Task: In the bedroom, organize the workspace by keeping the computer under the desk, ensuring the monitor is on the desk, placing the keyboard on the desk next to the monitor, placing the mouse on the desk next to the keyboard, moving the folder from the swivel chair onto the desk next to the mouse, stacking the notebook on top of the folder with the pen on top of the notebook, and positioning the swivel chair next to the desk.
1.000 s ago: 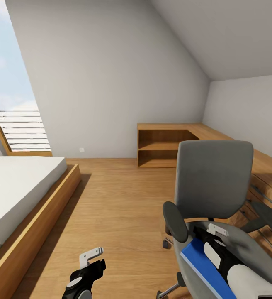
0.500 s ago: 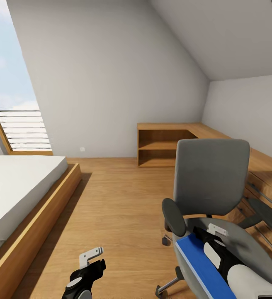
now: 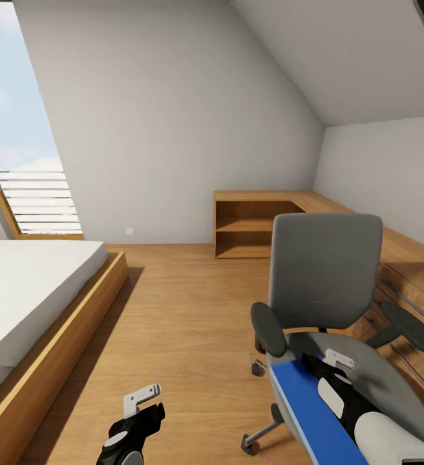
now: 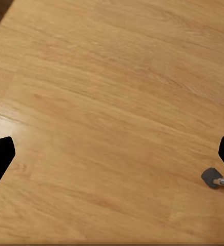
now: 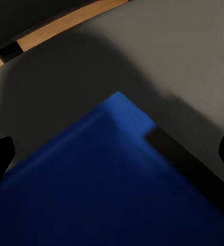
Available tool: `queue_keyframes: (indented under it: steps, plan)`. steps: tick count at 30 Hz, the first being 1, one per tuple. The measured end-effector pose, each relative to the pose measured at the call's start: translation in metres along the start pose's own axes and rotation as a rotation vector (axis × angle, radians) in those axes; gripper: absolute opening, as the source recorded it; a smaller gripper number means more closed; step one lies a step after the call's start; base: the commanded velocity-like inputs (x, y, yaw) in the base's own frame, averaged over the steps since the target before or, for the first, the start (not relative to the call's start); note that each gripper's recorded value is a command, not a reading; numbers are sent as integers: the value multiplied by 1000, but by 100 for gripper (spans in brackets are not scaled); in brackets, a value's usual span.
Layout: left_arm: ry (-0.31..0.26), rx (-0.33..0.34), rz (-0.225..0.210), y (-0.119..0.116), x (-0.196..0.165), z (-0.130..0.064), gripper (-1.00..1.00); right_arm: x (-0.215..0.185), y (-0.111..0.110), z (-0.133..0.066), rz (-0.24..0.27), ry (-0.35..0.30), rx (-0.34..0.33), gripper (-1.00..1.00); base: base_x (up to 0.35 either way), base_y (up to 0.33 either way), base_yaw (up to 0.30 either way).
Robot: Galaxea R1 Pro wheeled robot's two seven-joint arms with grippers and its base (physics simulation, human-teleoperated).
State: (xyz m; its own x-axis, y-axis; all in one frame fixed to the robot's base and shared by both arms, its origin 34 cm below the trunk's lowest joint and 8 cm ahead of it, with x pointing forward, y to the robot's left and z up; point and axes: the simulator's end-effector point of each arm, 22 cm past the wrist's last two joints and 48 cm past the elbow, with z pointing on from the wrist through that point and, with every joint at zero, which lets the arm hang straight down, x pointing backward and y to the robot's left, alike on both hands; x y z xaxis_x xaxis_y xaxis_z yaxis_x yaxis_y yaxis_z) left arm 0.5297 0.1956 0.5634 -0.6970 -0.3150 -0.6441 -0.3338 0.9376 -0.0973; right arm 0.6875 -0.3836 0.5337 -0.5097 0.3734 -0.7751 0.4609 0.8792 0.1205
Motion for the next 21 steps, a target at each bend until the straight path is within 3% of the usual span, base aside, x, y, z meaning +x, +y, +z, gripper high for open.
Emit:
queue_keyframes:
  steps: [11,21]
  plan:
    - [0,0,-1,0,0,0,100,0,0,0,-3,0,0,100,-9,0,0]
    - [0,-1,-1,0,0,0,100,-1,0,0,-1,-1,0,100,-116,0,0]
